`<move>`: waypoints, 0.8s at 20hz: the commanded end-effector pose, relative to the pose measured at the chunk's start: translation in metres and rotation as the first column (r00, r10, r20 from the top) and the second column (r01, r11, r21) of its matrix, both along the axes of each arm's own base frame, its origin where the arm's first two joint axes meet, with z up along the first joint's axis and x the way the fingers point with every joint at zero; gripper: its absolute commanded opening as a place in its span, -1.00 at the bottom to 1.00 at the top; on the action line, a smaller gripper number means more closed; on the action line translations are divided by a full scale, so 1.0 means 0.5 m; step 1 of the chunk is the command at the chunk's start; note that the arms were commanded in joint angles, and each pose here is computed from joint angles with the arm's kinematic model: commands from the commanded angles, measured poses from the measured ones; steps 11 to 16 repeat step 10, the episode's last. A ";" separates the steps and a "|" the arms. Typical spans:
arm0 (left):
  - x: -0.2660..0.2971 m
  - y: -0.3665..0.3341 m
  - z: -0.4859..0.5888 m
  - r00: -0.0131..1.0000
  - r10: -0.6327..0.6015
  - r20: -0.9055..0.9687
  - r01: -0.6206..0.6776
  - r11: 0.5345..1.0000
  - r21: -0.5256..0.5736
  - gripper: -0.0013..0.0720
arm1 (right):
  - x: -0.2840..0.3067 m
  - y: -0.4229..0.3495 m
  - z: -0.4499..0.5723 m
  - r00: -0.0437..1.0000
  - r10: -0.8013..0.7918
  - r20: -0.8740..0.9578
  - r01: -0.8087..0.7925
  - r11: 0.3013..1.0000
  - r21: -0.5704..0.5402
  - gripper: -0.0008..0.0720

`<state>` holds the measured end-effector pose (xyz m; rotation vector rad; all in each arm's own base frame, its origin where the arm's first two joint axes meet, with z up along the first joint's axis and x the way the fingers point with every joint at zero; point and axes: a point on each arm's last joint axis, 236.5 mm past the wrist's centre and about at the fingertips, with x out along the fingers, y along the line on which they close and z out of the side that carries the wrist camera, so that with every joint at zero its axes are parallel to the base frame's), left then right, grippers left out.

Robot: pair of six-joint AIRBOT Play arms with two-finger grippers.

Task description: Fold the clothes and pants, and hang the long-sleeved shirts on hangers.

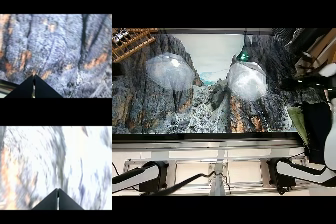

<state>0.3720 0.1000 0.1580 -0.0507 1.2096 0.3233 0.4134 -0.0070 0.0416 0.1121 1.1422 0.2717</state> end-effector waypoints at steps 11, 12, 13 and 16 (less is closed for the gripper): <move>-0.008 0.036 0.007 0.997 0.077 0.013 -0.078 0.997 0.021 -0.94 | 0.168 0.137 0.098 0.891 0.184 0.415 -0.095 0.970 -0.225 -0.91; -0.008 0.036 0.007 0.997 0.077 0.013 -0.078 0.997 0.021 -0.94 | 0.168 0.137 0.098 0.891 0.184 0.415 -0.095 0.970 -0.225 -0.91; -0.008 0.036 0.007 0.997 0.077 0.013 -0.078 0.997 0.021 -0.94 | 0.168 0.137 0.098 0.891 0.184 0.415 -0.095 0.970 -0.225 -0.91; -0.008 0.036 0.007 0.997 0.077 0.013 -0.078 0.997 0.021 -0.94 | 0.168 0.137 0.098 0.891 0.184 0.415 -0.095 0.970 -0.225 -0.91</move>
